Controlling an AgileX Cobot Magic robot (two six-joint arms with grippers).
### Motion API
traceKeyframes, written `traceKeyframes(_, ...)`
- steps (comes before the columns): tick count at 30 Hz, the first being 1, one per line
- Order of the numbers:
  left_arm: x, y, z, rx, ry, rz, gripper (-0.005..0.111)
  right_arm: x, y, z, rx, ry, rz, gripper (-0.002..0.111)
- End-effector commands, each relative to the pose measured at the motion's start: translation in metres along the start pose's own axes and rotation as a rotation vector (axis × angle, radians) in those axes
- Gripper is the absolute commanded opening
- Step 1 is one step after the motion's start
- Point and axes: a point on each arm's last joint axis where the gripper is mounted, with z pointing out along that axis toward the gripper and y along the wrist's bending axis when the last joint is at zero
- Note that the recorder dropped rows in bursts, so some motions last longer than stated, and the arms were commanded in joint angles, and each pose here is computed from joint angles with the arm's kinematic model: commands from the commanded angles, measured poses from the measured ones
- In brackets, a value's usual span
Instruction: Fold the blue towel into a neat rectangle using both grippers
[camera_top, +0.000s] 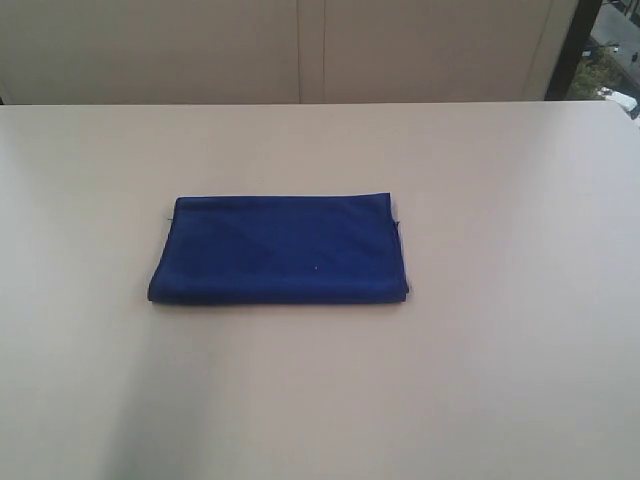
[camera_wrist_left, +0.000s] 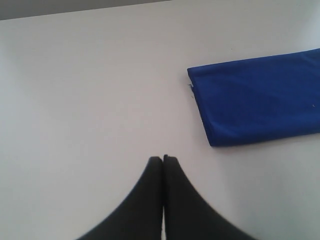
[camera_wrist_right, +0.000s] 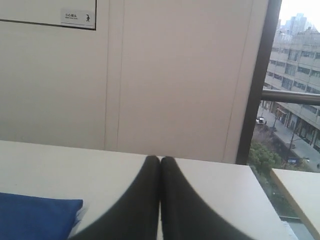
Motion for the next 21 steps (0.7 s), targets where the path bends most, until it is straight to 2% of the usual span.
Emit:
traceKeyframes(1, 0.0, -0.001, -0.001, 0.011, -0.008, -0.001, 0.0, 0.016, 0.0, 0.001, 0.013, 0.023, -0.007, 0.0)
traceKeyframes(12, 0.0, -0.001, -0.001, 0.009, -0.012, -0.001, 0.0, 0.071, 0.003, 0.009, 0.003, 0.199, -0.006, 0.0)
traceKeyframes(21, 0.0, -0.001, -0.001, 0.009, -0.012, -0.001, 0.0, 0.087, 0.004, 0.007, -0.005, 0.329, -0.005, 0.0)
